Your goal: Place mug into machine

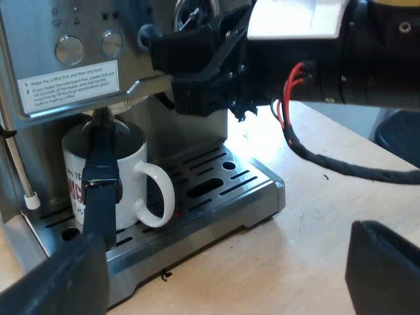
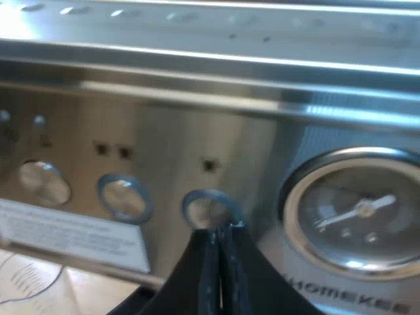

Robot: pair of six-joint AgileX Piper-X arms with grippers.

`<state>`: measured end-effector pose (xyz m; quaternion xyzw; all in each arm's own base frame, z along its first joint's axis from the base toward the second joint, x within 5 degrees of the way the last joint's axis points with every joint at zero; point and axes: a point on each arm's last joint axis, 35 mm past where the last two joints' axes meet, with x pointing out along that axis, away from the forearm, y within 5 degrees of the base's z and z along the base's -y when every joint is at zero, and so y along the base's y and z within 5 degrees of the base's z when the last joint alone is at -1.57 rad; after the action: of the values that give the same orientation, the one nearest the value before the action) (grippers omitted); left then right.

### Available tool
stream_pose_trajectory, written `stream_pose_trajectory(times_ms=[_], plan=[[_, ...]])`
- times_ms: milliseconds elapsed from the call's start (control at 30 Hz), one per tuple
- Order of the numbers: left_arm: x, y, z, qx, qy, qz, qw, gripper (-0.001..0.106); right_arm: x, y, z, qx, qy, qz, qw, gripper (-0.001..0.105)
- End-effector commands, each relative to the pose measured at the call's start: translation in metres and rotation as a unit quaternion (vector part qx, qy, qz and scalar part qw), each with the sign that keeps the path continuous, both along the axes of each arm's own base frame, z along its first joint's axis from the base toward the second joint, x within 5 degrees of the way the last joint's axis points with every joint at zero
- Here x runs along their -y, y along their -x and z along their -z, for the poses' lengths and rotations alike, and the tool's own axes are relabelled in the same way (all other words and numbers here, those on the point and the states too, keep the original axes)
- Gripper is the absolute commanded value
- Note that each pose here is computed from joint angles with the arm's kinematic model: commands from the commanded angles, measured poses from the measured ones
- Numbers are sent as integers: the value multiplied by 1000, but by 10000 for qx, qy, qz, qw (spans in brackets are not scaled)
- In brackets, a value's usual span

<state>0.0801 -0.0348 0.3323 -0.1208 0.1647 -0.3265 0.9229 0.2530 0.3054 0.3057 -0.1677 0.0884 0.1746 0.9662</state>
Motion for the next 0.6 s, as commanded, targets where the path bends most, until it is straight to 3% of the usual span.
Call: stream_pose_trajectory(times_ms=[33, 333, 600], plan=[[0, 0, -5, 124, 73, -11, 9999, 81, 2, -5, -8, 135, -132, -57, 9998, 0], [0, 0, -5, 124, 73, -11, 9999, 81, 2, -10, -8, 141, -258, -239, 9993, 0], [0, 0, -5, 124, 73, -11, 9999, 81, 2, -12, -9, 313, -376, 4, 9988, 0]])
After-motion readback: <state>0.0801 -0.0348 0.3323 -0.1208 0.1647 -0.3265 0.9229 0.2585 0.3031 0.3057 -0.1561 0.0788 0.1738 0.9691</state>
